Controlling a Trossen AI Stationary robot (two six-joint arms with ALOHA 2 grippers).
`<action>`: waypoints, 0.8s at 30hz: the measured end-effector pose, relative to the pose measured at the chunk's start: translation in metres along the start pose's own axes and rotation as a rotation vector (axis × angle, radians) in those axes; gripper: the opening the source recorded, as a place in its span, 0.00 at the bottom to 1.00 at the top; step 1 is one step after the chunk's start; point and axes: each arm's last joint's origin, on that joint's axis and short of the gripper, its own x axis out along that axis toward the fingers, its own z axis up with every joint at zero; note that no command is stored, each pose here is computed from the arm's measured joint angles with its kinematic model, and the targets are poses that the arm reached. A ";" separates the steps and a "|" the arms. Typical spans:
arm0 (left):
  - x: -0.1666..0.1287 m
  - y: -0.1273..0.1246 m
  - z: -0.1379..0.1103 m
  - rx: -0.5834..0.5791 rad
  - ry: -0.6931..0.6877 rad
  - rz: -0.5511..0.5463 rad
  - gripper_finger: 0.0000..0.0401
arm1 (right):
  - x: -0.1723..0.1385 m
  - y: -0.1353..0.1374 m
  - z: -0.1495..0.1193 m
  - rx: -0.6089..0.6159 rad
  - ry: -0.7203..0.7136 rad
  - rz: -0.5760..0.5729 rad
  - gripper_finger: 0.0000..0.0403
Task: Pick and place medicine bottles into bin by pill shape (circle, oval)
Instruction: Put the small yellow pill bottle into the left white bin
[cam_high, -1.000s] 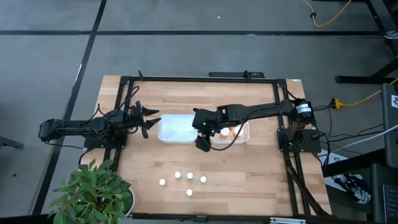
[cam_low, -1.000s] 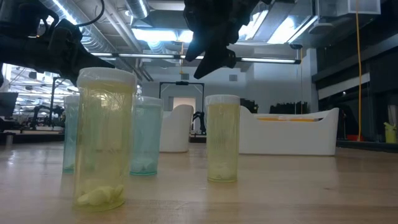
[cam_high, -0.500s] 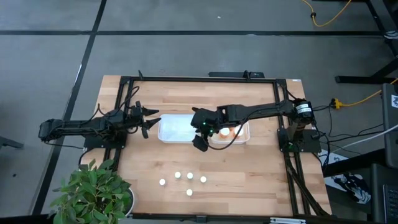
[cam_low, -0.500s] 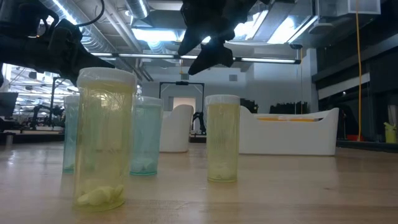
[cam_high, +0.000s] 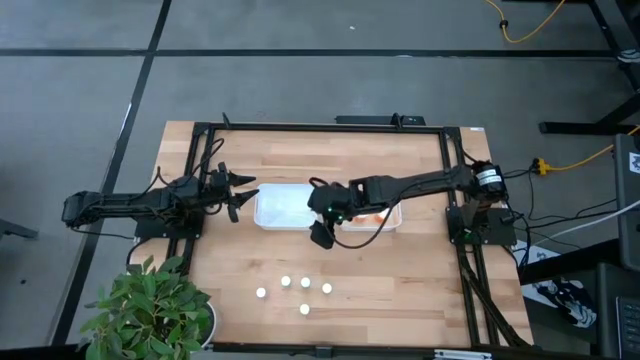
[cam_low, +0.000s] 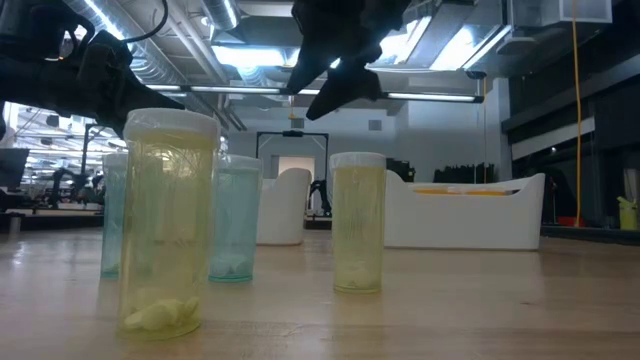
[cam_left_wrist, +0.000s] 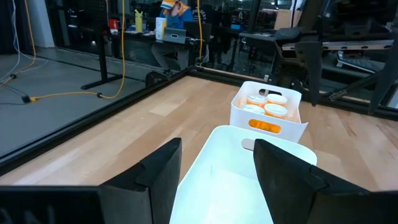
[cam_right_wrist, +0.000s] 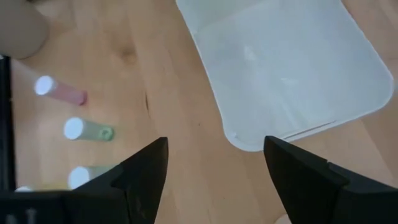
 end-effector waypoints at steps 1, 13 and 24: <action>0.000 0.000 0.000 0.000 0.000 0.000 0.48 | 0.000 0.002 -0.001 -0.006 -0.006 -0.011 0.66; 0.000 0.000 0.000 0.000 0.001 0.000 0.48 | -0.001 0.015 -0.009 -0.190 0.010 -0.024 0.66; 0.000 0.000 0.000 0.000 0.000 0.000 0.48 | -0.003 0.024 0.005 -0.187 -0.137 0.077 0.66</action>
